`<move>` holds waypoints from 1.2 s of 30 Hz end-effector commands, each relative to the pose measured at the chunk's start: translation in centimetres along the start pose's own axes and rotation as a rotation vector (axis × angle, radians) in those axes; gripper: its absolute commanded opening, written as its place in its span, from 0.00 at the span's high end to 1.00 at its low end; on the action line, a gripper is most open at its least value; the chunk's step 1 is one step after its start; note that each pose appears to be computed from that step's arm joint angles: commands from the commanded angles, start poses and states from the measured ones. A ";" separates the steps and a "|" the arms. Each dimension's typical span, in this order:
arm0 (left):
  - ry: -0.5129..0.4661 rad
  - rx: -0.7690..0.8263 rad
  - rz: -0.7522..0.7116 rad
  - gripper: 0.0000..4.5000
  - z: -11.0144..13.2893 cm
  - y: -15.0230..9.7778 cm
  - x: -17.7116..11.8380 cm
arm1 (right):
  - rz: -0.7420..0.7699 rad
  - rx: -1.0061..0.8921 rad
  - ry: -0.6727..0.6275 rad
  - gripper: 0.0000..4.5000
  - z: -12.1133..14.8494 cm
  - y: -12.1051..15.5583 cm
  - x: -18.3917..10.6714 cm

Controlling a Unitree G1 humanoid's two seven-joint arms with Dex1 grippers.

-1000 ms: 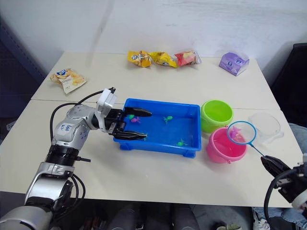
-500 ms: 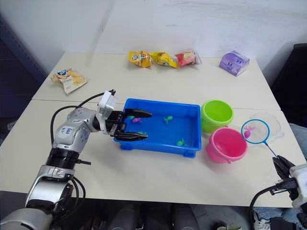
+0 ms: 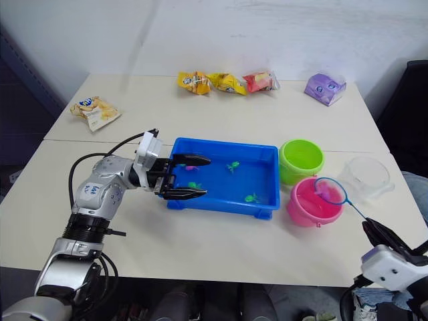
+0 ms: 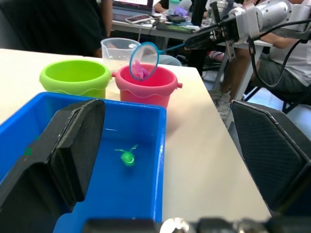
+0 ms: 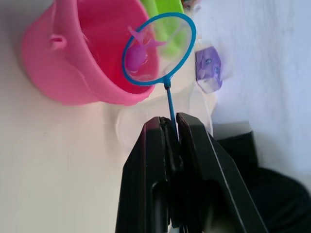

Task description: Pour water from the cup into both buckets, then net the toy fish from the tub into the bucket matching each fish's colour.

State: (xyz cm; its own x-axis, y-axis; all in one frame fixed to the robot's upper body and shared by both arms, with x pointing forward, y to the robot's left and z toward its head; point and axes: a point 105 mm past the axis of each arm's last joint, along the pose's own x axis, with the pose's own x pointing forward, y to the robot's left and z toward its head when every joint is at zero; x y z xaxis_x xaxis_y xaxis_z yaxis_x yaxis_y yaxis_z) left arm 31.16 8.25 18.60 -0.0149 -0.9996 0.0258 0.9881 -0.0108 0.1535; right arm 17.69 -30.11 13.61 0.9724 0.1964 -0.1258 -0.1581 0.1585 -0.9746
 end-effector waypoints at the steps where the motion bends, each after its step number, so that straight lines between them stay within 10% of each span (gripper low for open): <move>1: -0.033 0.073 0.010 0.01 1.1 -0.1 0.1 | -0.112 -0.236 -0.016 1.00 -0.3 -1.7 -0.5; 11: -0.040 0.086 0.054 0.01 1.7 0.2 -0.1 | -0.207 -0.265 -0.044 1.00 -0.3 -1.5 -0.8; 17: -0.015 0.016 0.199 0.01 0.9 1.0 -3.8 | -0.169 0.412 -0.278 1.00 4.9 -3.3 2.2; 24: 0.032 0.041 0.383 0.01 0.8 1.4 -8.0 | 0.153 0.785 -0.529 1.00 12.1 -5.2 7.3; 36: 0.161 0.040 0.552 0.01 0.0 1.1 -14.8 | 0.524 1.164 -0.324 1.00 19.9 -2.9 18.1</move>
State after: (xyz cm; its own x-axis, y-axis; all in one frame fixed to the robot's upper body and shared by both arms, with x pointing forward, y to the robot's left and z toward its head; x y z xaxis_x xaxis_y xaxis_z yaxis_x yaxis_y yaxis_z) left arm 32.55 22.47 17.75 0.5244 -0.8504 -0.0432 0.8437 0.5121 0.1613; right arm 32.18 -8.12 18.10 0.6933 0.6939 -0.1946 -0.7168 0.6919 -0.0868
